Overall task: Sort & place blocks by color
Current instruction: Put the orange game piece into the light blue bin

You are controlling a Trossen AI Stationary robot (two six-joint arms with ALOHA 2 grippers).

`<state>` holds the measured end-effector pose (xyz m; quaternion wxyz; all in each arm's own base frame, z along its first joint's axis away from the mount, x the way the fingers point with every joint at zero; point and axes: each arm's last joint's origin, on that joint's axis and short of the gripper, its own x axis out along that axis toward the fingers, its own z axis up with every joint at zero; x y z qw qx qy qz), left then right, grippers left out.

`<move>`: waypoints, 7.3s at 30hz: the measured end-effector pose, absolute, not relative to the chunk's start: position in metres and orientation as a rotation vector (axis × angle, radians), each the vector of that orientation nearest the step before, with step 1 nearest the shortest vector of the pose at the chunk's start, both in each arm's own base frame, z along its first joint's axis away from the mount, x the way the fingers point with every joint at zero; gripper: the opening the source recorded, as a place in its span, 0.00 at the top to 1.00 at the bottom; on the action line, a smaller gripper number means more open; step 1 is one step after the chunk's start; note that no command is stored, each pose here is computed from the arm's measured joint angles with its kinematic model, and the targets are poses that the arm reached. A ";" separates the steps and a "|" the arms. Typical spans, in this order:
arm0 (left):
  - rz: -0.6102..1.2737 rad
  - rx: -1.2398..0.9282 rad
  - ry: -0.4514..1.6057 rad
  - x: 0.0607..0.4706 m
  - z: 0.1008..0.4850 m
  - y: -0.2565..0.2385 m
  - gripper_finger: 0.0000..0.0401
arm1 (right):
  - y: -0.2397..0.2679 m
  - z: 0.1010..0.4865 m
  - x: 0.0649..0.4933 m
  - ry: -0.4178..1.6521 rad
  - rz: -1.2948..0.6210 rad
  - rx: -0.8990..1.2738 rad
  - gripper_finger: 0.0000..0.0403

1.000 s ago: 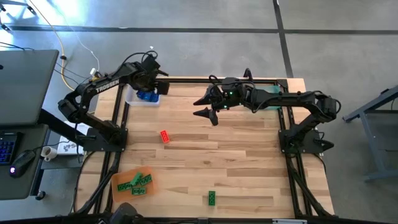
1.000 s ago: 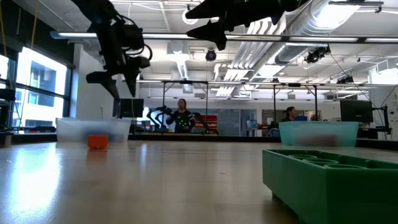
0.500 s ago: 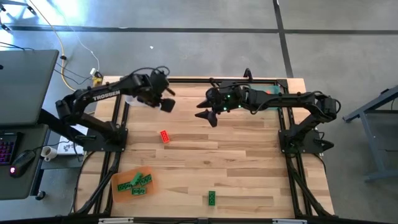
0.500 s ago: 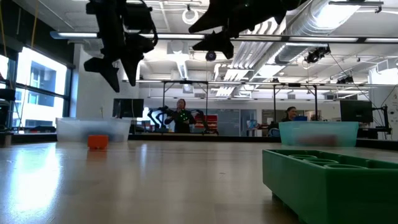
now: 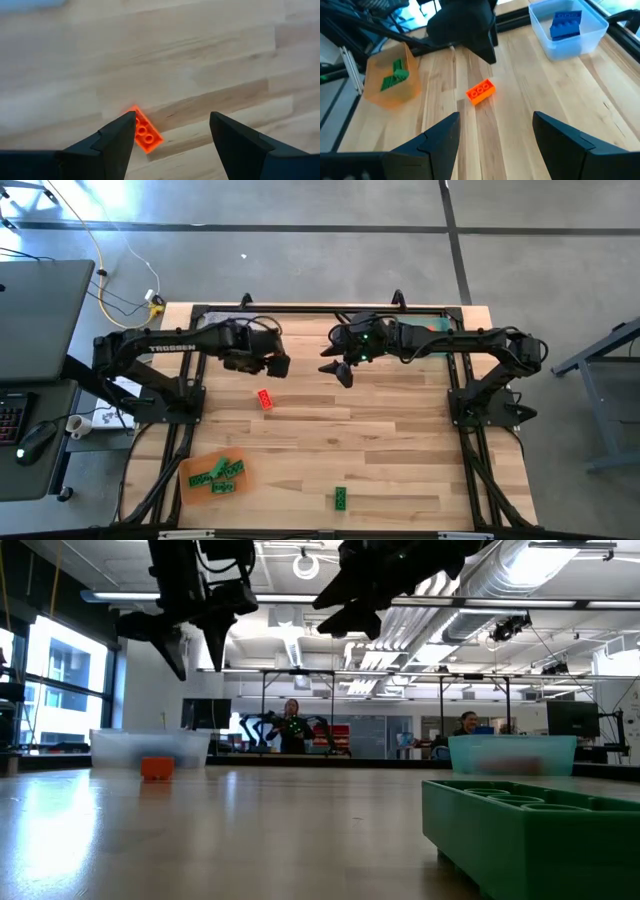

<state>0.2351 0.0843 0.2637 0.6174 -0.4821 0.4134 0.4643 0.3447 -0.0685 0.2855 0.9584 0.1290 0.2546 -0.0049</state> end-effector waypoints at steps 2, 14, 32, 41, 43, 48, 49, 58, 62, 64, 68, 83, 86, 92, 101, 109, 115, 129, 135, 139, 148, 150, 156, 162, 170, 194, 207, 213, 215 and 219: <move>1.120 -1.161 0.908 0.237 0.264 0.077 0.39 | -0.068 0.284 0.344 0.533 -0.007 0.253 0.41; 1.320 -1.278 0.738 0.249 0.258 0.032 0.39 | -0.068 0.280 0.341 0.582 0.025 0.136 0.41; 1.568 -1.315 0.824 0.269 0.197 0.019 0.39 | -0.067 0.277 0.339 0.619 0.063 0.024 0.41; 1.641 -1.309 0.900 0.277 0.174 0.018 0.39 | -0.067 0.276 0.338 0.632 0.064 0.028 0.41; 1.660 -1.316 0.923 0.278 0.168 0.018 0.39 | -0.067 0.276 0.338 0.636 0.064 0.028 0.41; 1.659 -1.339 0.918 0.285 0.157 0.018 0.39 | -0.067 0.275 0.337 0.650 0.068 0.024 0.41; 1.659 -1.339 0.918 0.287 0.154 0.018 0.39 | -0.067 0.275 0.337 0.652 0.069 0.020 0.41; 1.686 -1.286 0.991 0.291 0.134 0.018 0.39 | -0.067 0.274 0.336 0.666 0.071 0.022 0.41; 1.654 -1.264 1.008 0.293 0.133 0.021 0.39 | -0.067 0.273 0.335 0.670 0.071 0.023 0.41; 1.628 -1.236 1.019 0.293 0.134 0.023 0.39 | -0.067 0.273 0.335 0.672 0.071 0.023 0.41; 1.581 -1.204 1.065 0.292 0.134 0.028 0.40 | -0.067 0.273 0.335 0.672 0.071 0.023 0.41; 1.416 -1.031 1.186 0.293 0.134 0.032 0.73 | -0.067 0.273 0.335 0.675 0.045 0.022 0.41; 1.341 -0.975 1.225 0.293 0.137 0.032 0.73 | -0.067 0.273 0.335 0.675 0.045 0.022 0.41; 1.118 -0.873 1.228 0.293 0.158 0.033 0.73 | -0.067 0.273 0.335 0.674 0.048 0.023 0.41; 0.726 -0.717 1.092 0.290 0.211 0.035 0.73 | -0.067 0.277 0.339 0.622 0.012 0.204 0.41; 0.444 -0.570 0.876 0.285 0.257 0.040 0.73 | -0.063 0.293 0.347 0.462 0.148 0.378 0.41; 0.307 -0.514 0.751 0.279 0.282 0.043 0.73 | -0.061 0.303 0.352 0.356 0.167 0.412 0.41; 0.121 -0.335 0.592 0.272 0.311 0.034 0.73 | -0.050 0.322 0.358 0.168 0.216 0.351 0.41; 0.123 -0.307 0.553 0.273 0.314 0.034 0.73 | -0.042 0.324 0.359 0.159 0.235 0.368 0.41; 0.131 -0.303 0.543 0.273 0.315 0.036 0.73 | -0.038 0.325 0.359 0.147 0.238 0.367 0.41; 0.109 -0.273 0.480 0.276 0.321 0.036 0.73 | -0.038 0.324 0.359 0.154 0.235 0.369 0.41; 0.108 -0.272 0.466 0.276 0.323 0.036 0.73 | -0.038 0.324 0.359 0.157 0.234 0.369 0.41; 0.148 -0.271 0.431 0.270 0.329 0.043 0.73 | -0.038 0.325 0.359 0.155 0.234 0.368 0.41; 0.157 -0.270 0.364 0.267 0.338 0.048 0.73 | -0.038 0.328 0.359 0.130 0.187 0.354 0.43; 0.156 -0.282 0.375 0.267 0.336 0.053 0.73 | -0.040 0.327 0.359 0.124 0.149 0.348 0.71; 0.323 -0.295 0.436 0.260 0.329 0.069 0.38 | -0.046 0.308 0.356 0.285 -0.050 0.354 0.72; 0.432 -0.231 0.495 0.256 0.324 0.074 0.37 | -0.067 0.291 0.323 0.587 -0.437 0.388 0.72; 0.436 -0.230 0.499 0.255 0.323 0.074 0.37 | -0.088 0.285 0.299 0.710 -0.661 0.431 0.72; 0.436 -0.230 0.499 0.255 0.323 0.074 0.37 | -0.096 0.281 0.288 0.782 -0.733 0.448 0.72; 0.438 -0.235 0.510 0.255 0.322 0.074 0.37 | -0.111 0.277 0.269 0.883 -0.856 0.466 0.72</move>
